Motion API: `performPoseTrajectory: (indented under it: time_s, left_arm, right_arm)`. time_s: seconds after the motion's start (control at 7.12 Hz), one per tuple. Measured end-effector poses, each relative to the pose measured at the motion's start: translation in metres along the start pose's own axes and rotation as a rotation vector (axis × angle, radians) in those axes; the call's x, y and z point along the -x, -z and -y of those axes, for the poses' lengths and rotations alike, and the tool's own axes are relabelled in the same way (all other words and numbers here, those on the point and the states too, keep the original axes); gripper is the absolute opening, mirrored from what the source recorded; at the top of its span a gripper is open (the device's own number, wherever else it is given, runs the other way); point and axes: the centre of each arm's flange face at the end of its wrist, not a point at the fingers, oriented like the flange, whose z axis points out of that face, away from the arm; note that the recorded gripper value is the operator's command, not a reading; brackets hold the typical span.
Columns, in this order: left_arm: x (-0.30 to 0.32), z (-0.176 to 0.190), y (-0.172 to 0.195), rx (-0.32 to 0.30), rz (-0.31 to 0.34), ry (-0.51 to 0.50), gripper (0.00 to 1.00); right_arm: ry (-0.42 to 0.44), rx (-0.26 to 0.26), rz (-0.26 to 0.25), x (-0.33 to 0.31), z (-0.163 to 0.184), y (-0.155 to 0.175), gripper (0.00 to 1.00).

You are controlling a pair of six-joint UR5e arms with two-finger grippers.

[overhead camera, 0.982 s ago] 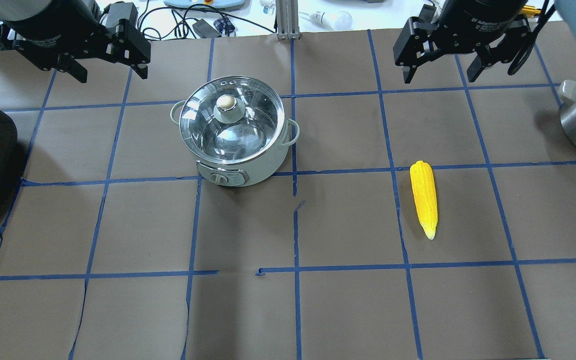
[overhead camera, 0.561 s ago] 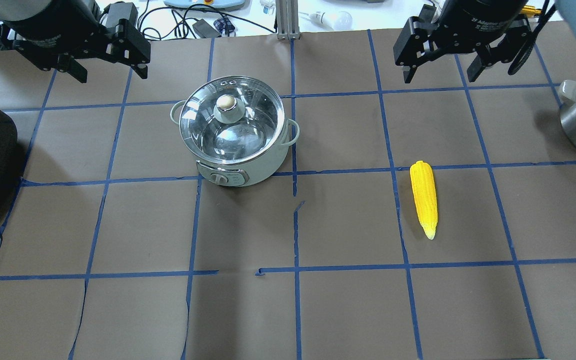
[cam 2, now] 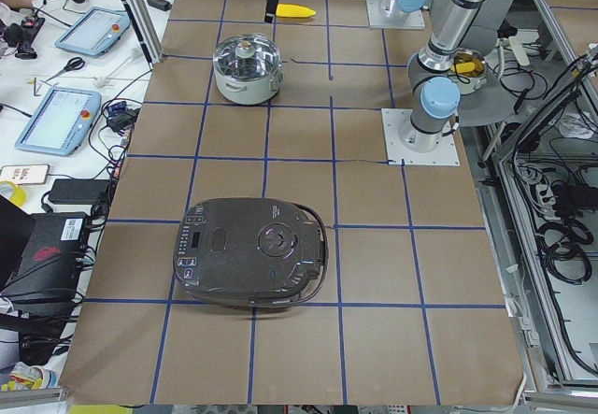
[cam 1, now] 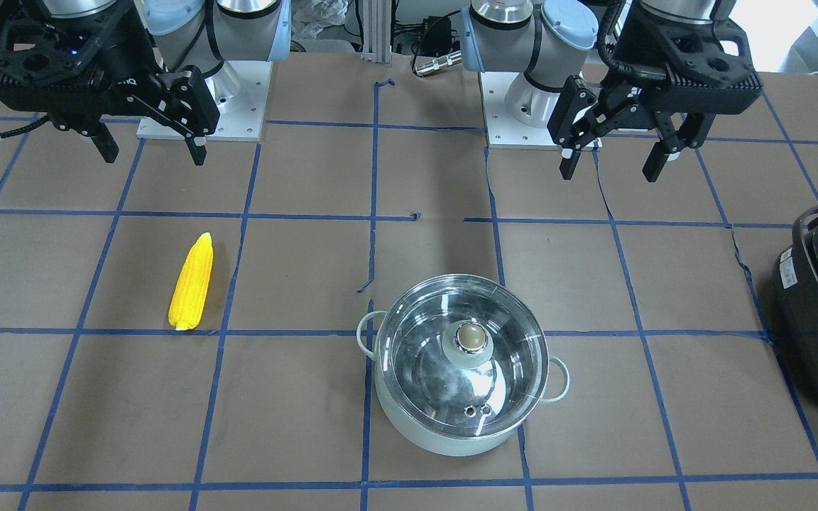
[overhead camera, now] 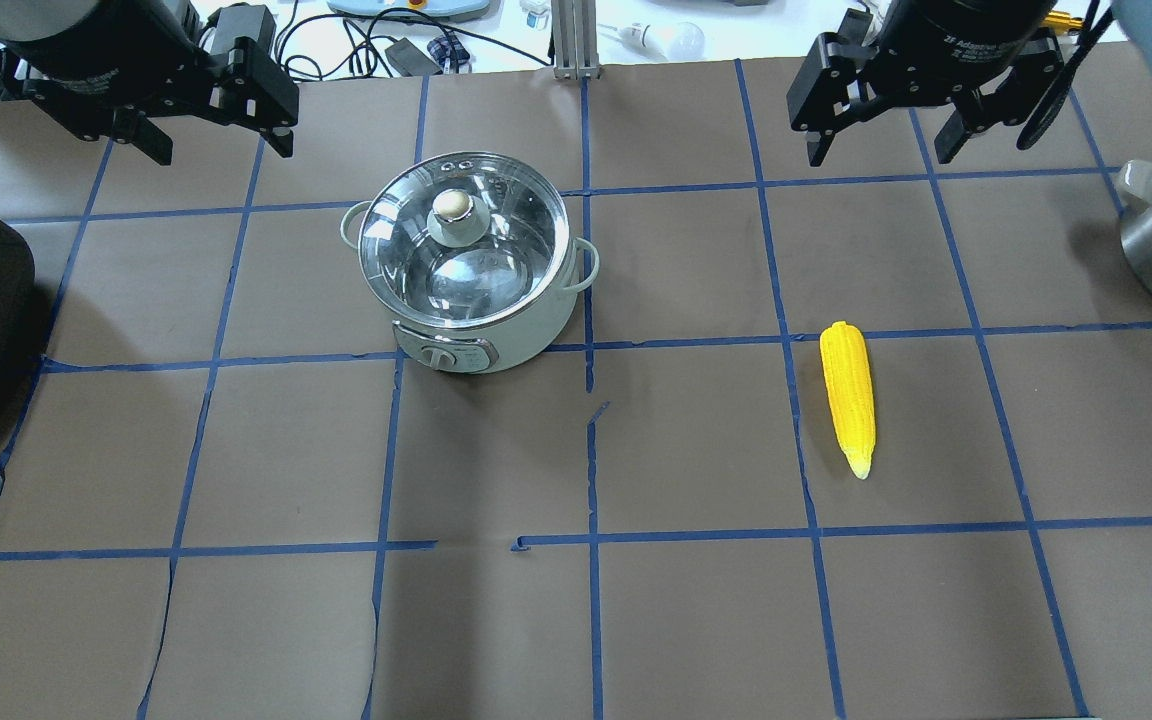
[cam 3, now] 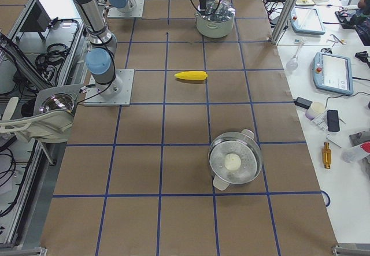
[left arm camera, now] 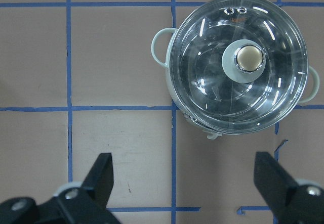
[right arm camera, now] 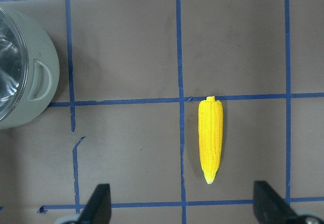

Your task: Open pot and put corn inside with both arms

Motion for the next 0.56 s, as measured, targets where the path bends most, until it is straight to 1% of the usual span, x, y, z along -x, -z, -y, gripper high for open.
performPoseTrajectory:
  time_s: [0.42, 0.56]
  left_arm:
    - [-0.0003, 0.0004, -0.0004, 0.0, 0.008, -0.001, 1.0]
    - [0.0002, 0.0027, -0.0005, -0.002, 0.021, 0.004, 1.0]
  right_arm:
    - [0.0, 0.0, 0.0, 0.0, -0.0006, 0.0006, 1.0]
    - [0.0, 0.0, 0.001, 0.0, -0.0006, 0.0006, 1.0]
